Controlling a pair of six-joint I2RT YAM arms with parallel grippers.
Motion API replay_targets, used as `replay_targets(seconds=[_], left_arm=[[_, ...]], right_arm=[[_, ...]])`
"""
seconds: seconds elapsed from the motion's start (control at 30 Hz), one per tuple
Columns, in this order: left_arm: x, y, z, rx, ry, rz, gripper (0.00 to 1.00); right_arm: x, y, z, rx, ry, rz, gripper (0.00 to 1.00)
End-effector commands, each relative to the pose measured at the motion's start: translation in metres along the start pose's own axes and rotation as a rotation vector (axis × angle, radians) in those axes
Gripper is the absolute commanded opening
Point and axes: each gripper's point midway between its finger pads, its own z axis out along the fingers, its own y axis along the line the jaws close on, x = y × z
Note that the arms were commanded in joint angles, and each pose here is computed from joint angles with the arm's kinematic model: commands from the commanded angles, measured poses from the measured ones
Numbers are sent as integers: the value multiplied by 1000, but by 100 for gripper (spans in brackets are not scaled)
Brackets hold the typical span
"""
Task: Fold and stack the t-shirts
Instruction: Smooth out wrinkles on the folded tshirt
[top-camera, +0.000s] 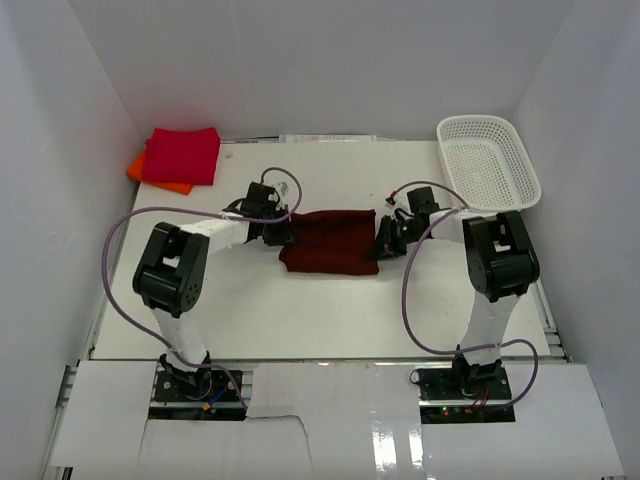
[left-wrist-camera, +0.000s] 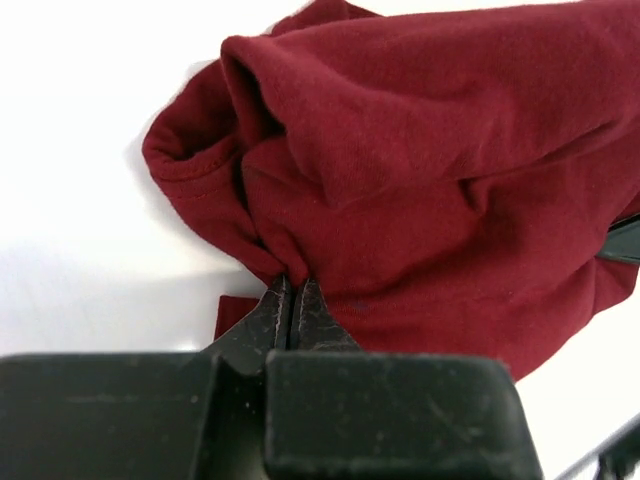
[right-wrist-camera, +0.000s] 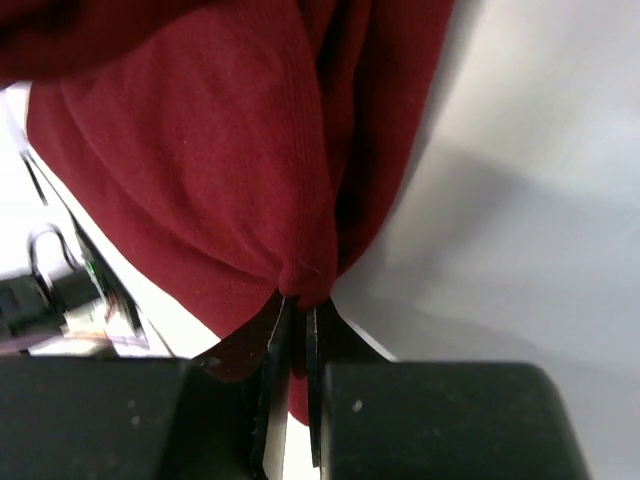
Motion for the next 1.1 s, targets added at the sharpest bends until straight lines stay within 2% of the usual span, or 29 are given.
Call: replay_targets(seconds=[0.0, 0.03, 0.1, 0.3, 0.33, 0.37, 0.4, 0.47, 0.53, 0.57, 0.7, 0.73, 0.9, 0.97, 1.07], left_arm=[[31, -17, -35, -11, 28, -35, 0], [37, -18, -40, -21, 23, -35, 0], [54, -20, -57, -35, 21, -56, 0], [76, -17, -78, -45, 24, -89, 0], [76, -16, -79, -49, 23, -90, 0], [77, -15, -80, -56, 26, -91, 0], [75, -16, -80, -58, 23, -96, 5], [68, -13, -83, -84, -5, -99, 21], [55, -11, -87, -122, -47, -103, 22], [48, 1, -91, -193, -81, -116, 24], [13, 0, -109, -248, -192, -132, 25], [3, -5, -114, -236, -215, -128, 26], [1, -14, -116, -211, -183, -136, 51], [-2, -19, -124, -189, -210, -141, 51], [-2, -54, -139, 14, -245, -89, 50]], right_arm=[[46, 5, -10, 56, 57, -34, 8], [73, -2, -11, 66, 94, -5, 8], [100, -1, -19, 69, 99, -3, 8], [126, 5, -38, 64, 49, -15, 10], [128, 5, -39, 62, 47, -17, 17], [128, 7, -42, 61, 39, -26, 36], [129, 5, -43, 80, 34, -31, 42], [121, 5, -50, 113, -9, -60, 47], [117, 6, -56, 141, -29, -76, 48], [109, 5, -59, 167, -48, -88, 48], [103, 8, -67, 199, -60, -110, 49], [102, 9, -69, 198, -64, -114, 49], [93, 28, -78, 153, -89, -138, 49], [91, 40, -81, 117, -90, -149, 49], [85, 61, -86, 38, -103, -175, 44]])
